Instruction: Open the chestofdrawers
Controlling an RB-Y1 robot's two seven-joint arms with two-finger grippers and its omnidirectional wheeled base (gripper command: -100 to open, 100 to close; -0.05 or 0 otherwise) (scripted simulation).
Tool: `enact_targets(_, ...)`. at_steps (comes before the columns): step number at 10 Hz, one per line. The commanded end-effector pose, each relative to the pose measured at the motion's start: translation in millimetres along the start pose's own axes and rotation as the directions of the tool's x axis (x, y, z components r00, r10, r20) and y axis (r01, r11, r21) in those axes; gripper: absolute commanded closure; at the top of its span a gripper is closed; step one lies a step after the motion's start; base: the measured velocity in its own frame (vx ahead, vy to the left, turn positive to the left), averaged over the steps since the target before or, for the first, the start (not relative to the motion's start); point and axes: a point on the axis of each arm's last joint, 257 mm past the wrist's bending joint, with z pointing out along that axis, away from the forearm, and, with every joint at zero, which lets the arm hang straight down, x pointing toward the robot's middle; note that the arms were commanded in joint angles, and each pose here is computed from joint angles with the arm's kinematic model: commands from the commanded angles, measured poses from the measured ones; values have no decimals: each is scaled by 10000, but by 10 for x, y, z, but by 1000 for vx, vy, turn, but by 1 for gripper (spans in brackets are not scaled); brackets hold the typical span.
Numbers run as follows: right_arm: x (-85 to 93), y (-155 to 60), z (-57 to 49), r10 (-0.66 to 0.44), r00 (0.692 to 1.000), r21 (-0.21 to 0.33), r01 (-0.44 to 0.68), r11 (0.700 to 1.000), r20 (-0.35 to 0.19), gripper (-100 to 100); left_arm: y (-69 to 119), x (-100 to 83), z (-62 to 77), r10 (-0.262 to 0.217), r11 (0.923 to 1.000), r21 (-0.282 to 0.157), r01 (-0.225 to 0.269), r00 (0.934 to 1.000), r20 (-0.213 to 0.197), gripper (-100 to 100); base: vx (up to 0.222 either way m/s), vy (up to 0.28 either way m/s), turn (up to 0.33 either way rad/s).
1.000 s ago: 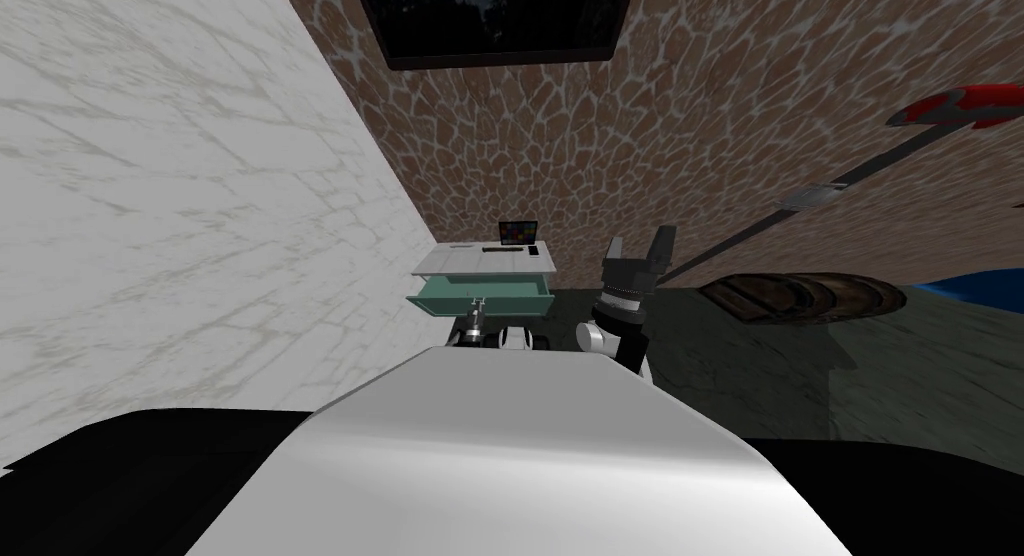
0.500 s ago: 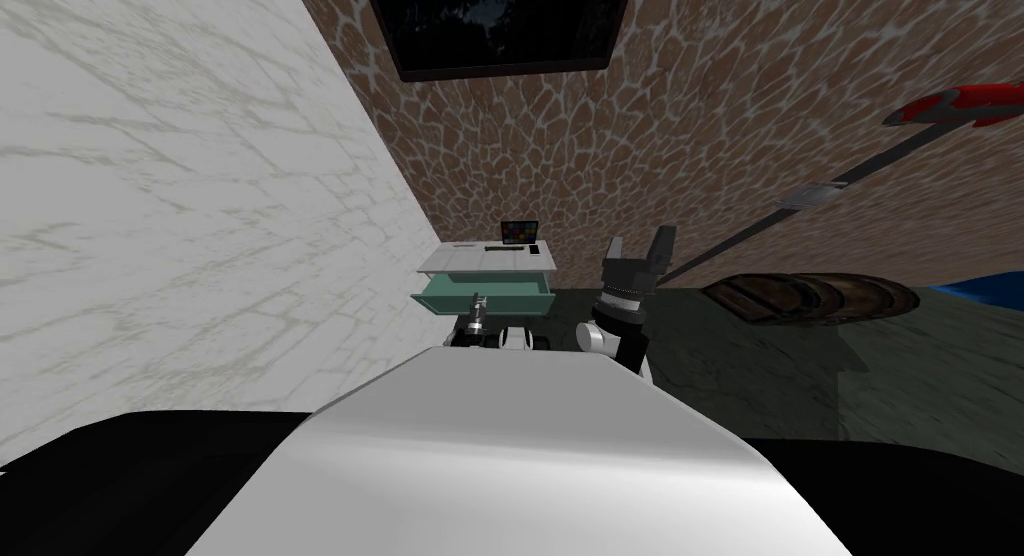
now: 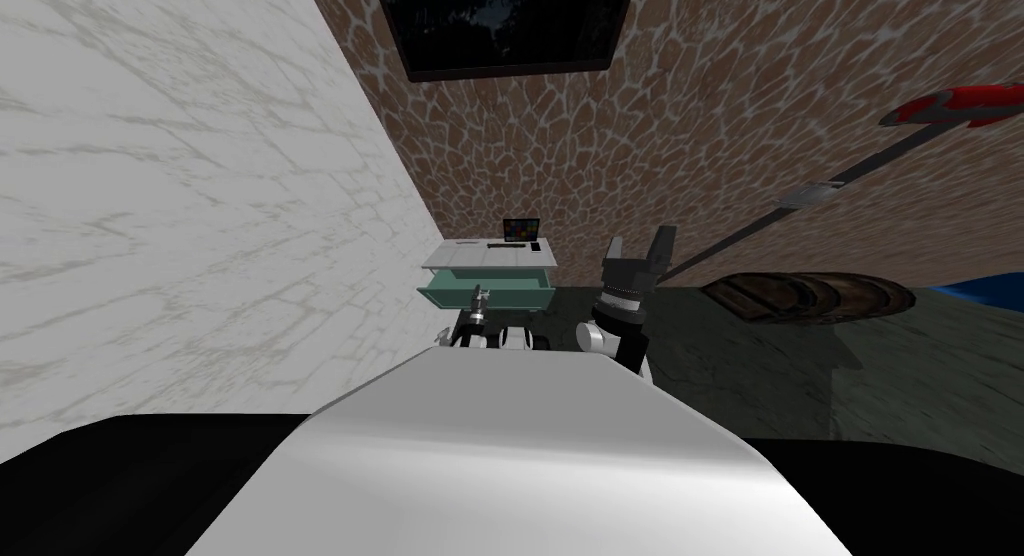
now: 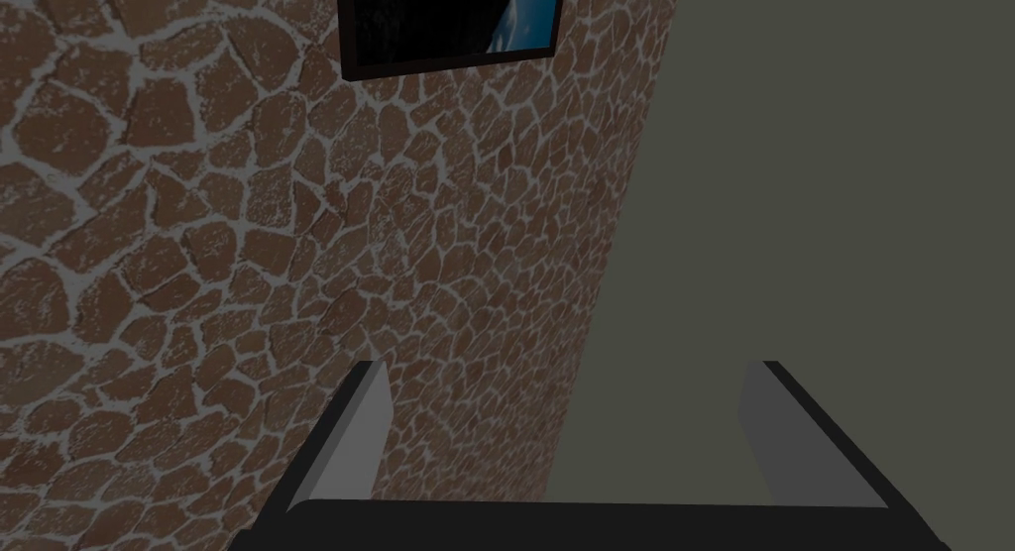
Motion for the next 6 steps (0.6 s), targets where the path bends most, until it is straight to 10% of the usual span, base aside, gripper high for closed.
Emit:
enact_targets(1,0,0,0,0,10000,0,0,10000,0,0,-101,68,138,-18,10000,61,18,10000,-56,-100,-34,4,15)
enact_targets(2,0,0,0,0,10000,0,0,10000,0,0,-14,34,108,-6,9999,-148,6,10000,-14,-100,-6,2,0)
enact_targets(3,0,0,0,0,10000,1,0,10000,0,0,3,34,101,2,9998,-209,-3,10000,-9,0,0,0,0)
enact_targets(6,0,0,0,0,10000,1,0,10000,0,0,43,21,78,15,9995,-321,-15,10000,14,0,0,0,0)
